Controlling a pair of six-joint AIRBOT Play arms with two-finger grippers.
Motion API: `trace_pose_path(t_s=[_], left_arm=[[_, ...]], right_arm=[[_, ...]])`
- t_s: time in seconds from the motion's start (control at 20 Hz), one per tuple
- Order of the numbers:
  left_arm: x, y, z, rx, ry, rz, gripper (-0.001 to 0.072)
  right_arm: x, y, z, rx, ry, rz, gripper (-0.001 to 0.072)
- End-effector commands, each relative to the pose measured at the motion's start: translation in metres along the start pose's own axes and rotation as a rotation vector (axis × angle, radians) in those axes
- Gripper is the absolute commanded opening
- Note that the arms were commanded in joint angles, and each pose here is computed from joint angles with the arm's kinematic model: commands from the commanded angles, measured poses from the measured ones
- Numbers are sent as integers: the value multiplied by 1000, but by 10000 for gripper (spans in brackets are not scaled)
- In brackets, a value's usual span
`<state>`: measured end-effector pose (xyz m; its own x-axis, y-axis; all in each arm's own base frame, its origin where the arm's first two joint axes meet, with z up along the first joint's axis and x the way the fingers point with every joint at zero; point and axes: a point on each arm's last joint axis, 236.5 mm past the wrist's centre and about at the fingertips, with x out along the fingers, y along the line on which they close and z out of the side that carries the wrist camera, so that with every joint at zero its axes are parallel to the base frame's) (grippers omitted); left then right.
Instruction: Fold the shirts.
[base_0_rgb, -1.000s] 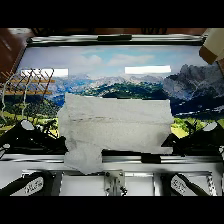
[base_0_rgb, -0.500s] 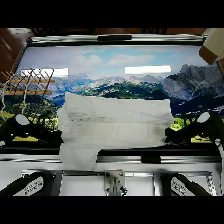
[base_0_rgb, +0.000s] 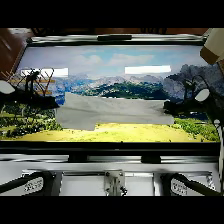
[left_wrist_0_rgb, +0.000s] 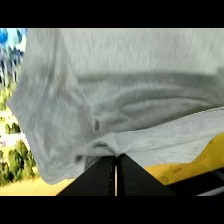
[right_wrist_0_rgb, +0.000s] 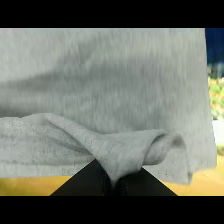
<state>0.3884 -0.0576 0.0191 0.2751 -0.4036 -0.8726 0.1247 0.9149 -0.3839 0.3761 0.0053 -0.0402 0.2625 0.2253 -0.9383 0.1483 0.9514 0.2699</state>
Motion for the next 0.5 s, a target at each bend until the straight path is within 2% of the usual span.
trace_pose_path(t_s=[0.0, 0.15, 0.2, 0.25, 0.3, 0.35, 0.4, 0.45], left_arm=[[19, 5, 60, -38, -43, -39, 32], [66, 10, 65, -157, 30, -99, 33], [80, 14, 58, -189, 70, -103, 34], [91, 16, 49, -212, 113, -112, 52], [96, 18, 40, -220, 153, -119, 141], [95, 18, 34, -225, 178, -126, 255], [91, 19, 31, -228, 194, -131, 344], [84, 19, 28, -222, 207, -139, 343]], right_arm=[[26, 5, 44, 59, -57, -2, 72], [47, -1, 42, 87, -14, -7, 75], [52, -1, 38, 89, 5, -6, 104], [53, -1, 34, 85, 22, -8, 218], [52, -1, 30, 58, 39, -7, 452], [46, -3, 25, 22, 65, -6, 554], [40, -7, 22, -1, 84, -8, 554], [31, -15, 23, 7, 84, -15, 555]])
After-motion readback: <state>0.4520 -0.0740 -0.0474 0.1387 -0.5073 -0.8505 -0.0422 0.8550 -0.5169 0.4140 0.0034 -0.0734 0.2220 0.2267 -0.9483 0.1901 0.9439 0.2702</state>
